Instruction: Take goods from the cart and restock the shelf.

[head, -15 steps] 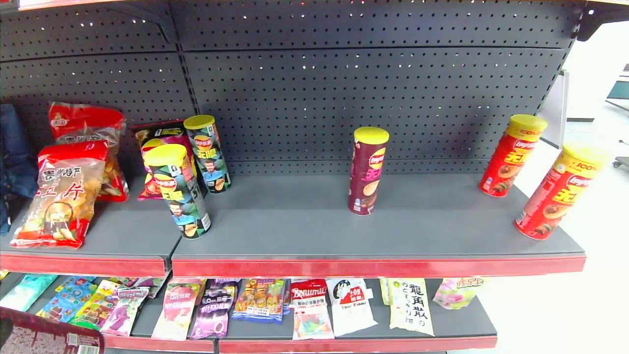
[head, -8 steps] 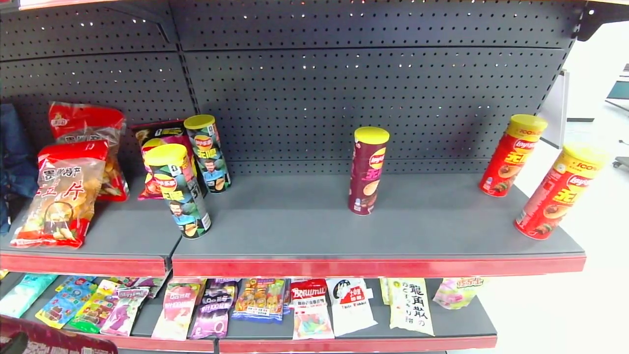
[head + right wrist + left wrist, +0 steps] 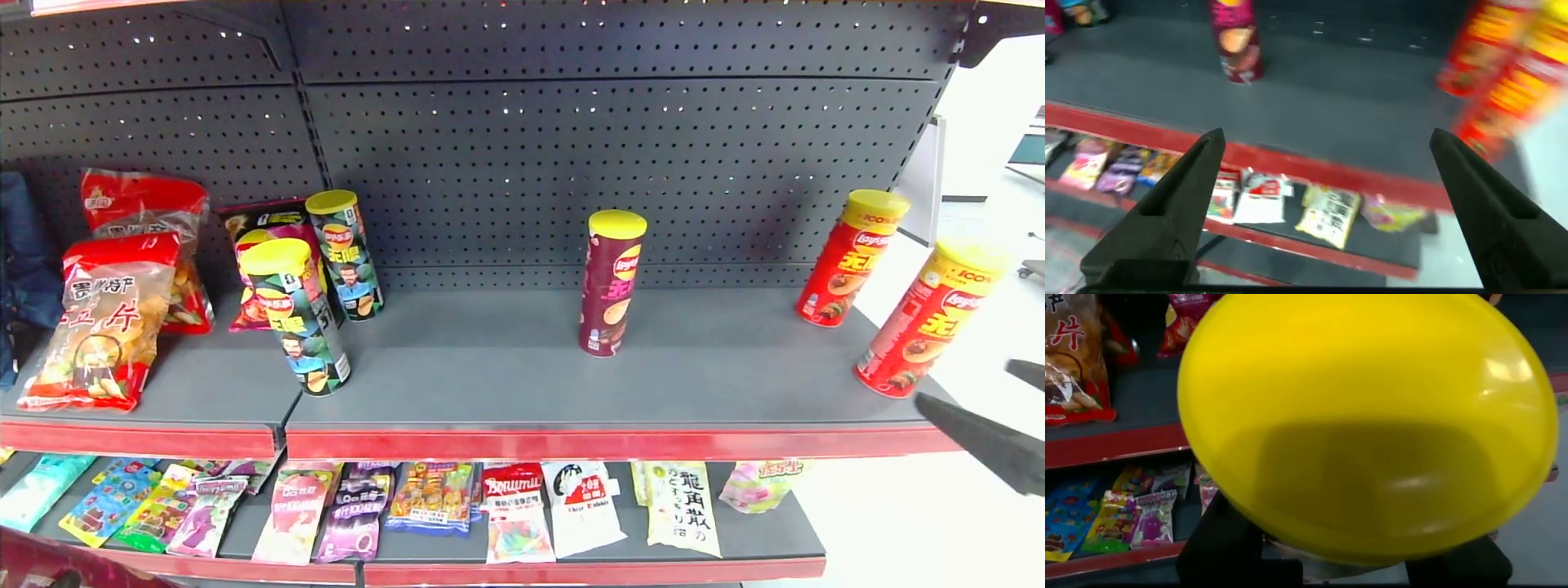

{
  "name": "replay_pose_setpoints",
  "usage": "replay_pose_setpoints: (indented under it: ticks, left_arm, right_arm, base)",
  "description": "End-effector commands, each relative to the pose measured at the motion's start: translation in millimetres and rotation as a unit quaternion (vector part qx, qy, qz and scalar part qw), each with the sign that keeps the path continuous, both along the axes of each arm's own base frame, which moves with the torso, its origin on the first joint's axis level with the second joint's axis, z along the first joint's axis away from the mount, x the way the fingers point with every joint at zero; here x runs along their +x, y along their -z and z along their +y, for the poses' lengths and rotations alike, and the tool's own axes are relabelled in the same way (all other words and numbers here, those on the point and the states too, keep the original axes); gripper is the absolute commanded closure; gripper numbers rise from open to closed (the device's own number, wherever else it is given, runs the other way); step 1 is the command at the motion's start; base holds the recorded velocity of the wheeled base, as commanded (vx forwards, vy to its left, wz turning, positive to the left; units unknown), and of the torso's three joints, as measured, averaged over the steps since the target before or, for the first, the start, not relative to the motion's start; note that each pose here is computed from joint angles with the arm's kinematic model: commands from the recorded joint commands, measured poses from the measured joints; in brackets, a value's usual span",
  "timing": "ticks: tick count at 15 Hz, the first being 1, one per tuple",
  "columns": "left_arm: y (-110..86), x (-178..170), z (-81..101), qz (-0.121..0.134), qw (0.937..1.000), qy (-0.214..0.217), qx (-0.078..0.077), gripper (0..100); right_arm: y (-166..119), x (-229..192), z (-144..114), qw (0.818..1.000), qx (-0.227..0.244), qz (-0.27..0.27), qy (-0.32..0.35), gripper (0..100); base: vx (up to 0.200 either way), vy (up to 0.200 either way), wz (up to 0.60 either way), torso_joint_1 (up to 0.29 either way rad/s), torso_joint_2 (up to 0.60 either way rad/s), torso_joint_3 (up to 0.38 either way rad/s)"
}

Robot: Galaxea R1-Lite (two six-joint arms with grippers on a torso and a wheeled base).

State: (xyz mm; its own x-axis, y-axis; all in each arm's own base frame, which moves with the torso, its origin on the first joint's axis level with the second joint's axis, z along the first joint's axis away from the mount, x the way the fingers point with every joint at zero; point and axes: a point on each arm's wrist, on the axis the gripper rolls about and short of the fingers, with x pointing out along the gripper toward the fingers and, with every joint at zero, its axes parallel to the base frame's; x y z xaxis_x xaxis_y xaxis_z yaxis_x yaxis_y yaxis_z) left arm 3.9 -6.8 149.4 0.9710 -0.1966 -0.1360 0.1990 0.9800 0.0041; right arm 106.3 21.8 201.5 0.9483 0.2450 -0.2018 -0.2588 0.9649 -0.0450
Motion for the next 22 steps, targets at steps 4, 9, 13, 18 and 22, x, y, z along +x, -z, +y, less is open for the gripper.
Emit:
replay_pose_setpoints:
  ticks: [4,9,13,18,22]
  left_arm:
    - [0.0,4,0.7,0.012,0.9999,-0.006,-0.002,100]
    - [-1.3,4,1.2,0.01,0.9998,-0.018,0.001,100]
    - [-2.5,4,1.4,0.009,0.9997,-0.024,0.002,100]
    - [-4.3,3,1.8,0.005,0.9994,-0.033,0.004,100]
    - [-4.9,3,1.8,0.004,0.9995,-0.032,0.004,100]
  right_arm:
    - [40,171,92,0.994,-0.006,0.05,-0.093,0]
    - [40,204,124,0.993,0.023,0.044,-0.109,0]
    - [43,216,132,0.993,0.024,0.039,-0.11,0]
    - [43,229,129,0.994,0.024,0.032,-0.1,0]
    - [44,237,120,0.994,0.026,0.033,-0.106,0]
  base:
    - [0.0,0.0,0.0,0.0,0.0,0.0]
    - [0.0,0.0,0.0,0.0,0.0,0.0]
    - [0.0,0.0,0.0,0.0,0.0,0.0]
    - [0.0,0.0,0.0,0.0,0.0,0.0]
    - [0.0,0.0,0.0,0.0,0.0,0.0]
